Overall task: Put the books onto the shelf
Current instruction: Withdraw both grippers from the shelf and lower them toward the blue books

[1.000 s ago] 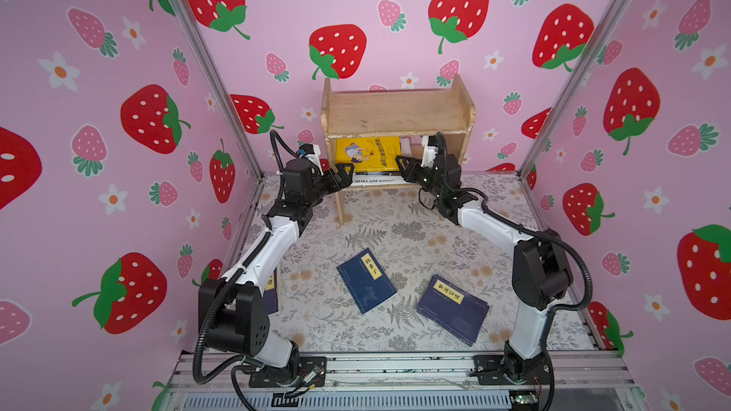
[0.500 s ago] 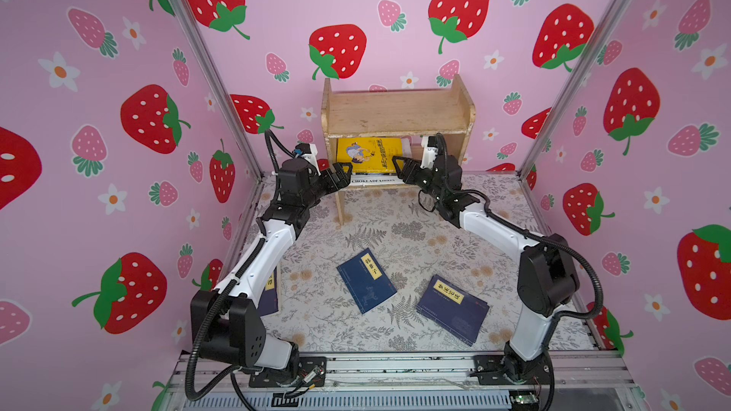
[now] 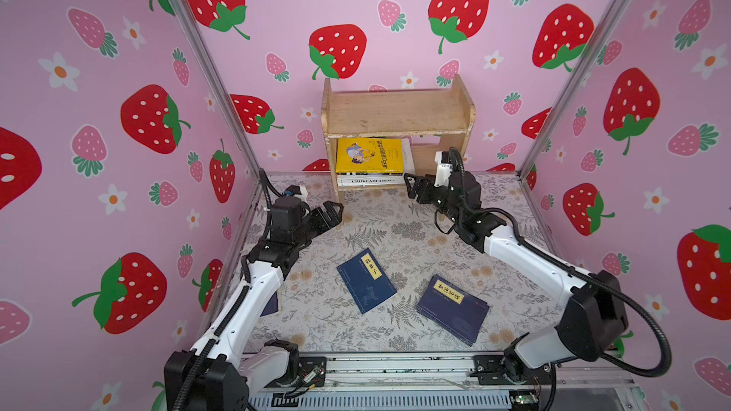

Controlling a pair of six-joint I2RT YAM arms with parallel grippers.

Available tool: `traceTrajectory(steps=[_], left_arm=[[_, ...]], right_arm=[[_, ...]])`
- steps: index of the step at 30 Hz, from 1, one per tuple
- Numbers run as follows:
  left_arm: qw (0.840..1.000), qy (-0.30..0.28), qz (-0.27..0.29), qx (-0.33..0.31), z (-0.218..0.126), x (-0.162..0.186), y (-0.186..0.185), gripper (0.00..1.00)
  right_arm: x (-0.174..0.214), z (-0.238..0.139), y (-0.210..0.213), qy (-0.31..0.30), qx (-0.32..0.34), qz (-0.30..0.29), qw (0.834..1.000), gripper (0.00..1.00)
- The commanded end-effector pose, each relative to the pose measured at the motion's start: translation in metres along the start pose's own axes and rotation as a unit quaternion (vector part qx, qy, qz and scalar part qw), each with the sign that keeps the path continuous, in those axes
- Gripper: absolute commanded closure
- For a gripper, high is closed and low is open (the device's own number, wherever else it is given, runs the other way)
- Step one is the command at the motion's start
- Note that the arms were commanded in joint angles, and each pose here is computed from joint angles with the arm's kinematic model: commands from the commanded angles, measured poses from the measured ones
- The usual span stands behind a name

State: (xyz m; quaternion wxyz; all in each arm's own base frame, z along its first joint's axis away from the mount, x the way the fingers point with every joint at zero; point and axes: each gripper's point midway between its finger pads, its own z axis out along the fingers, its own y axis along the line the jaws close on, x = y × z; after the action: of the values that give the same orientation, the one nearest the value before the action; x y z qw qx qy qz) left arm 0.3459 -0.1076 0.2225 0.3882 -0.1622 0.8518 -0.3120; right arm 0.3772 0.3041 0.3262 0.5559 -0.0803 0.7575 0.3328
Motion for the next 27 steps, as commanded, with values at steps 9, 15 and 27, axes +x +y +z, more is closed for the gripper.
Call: traceTrajectory(steps=[9, 15, 27], left_arm=[[0.984, 0.127, -0.115, -0.037, -0.013, 0.126, 0.047, 0.02], [0.978, 0.147, -0.134, -0.055, -0.007, 0.162, 0.067, 0.02], [0.974, 0.171, -0.112, -0.096, 0.019, 0.195, 0.085, 0.07]], right_arm=[[0.175, -0.036, -0.006, 0.207, -0.005, 0.015, 0.978, 0.22], [0.233, -0.031, 0.017, 0.273, -0.038, 0.01, 0.961, 0.28], [0.302, -0.013, -0.001, 0.338, 0.003, 0.006, 0.941, 0.66]])
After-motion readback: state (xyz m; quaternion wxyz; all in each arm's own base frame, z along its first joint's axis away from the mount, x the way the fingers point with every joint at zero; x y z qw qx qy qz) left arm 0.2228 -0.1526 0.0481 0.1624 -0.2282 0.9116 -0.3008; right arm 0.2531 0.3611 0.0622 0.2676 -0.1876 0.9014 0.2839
